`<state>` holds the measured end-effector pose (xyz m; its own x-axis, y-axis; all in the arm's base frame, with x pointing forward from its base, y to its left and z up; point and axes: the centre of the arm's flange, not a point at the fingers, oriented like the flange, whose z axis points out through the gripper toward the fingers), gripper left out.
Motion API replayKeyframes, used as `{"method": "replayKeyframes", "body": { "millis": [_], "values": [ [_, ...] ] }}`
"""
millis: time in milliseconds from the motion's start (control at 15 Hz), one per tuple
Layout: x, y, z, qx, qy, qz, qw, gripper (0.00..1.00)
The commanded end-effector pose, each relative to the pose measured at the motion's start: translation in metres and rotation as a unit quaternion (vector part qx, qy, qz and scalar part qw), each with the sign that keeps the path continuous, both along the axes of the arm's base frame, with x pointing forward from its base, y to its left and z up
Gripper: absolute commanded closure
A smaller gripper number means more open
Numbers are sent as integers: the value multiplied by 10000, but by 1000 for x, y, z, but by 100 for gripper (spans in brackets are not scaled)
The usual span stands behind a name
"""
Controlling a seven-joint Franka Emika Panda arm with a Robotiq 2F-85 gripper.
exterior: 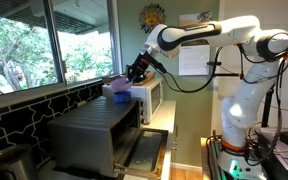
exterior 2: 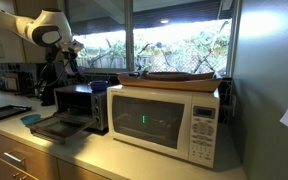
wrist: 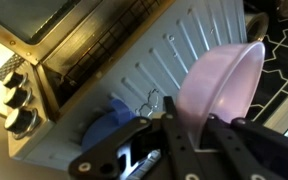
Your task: Remove the purple bowl from the oven and pour the liquid from the bowl into the blue mug then set the bowl on top of the oven
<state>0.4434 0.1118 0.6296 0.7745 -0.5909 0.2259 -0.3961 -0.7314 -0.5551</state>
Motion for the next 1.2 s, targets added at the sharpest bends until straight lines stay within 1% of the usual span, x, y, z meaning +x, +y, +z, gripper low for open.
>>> {"method": "replayKeyframes", "body": {
  "millis": [0,67,133,267,467,533,800,1000,1133],
  "values": [
    [4,24,-12,398,314,-489,9975,96],
    [4,30,-14,508,356,-544,9966,96],
    [3,35,-17,605,317,-570,9960,96],
    [4,44,-21,689,399,-770,9938,96],
    [4,58,-29,642,554,-1041,9909,96],
    [4,62,-31,587,611,-1089,9904,96],
    [1,76,-38,293,614,-1069,9919,96],
    [2,81,-46,-190,573,-1193,9910,96],
    [4,84,-54,-521,576,-1321,9882,96]
  ]
}}
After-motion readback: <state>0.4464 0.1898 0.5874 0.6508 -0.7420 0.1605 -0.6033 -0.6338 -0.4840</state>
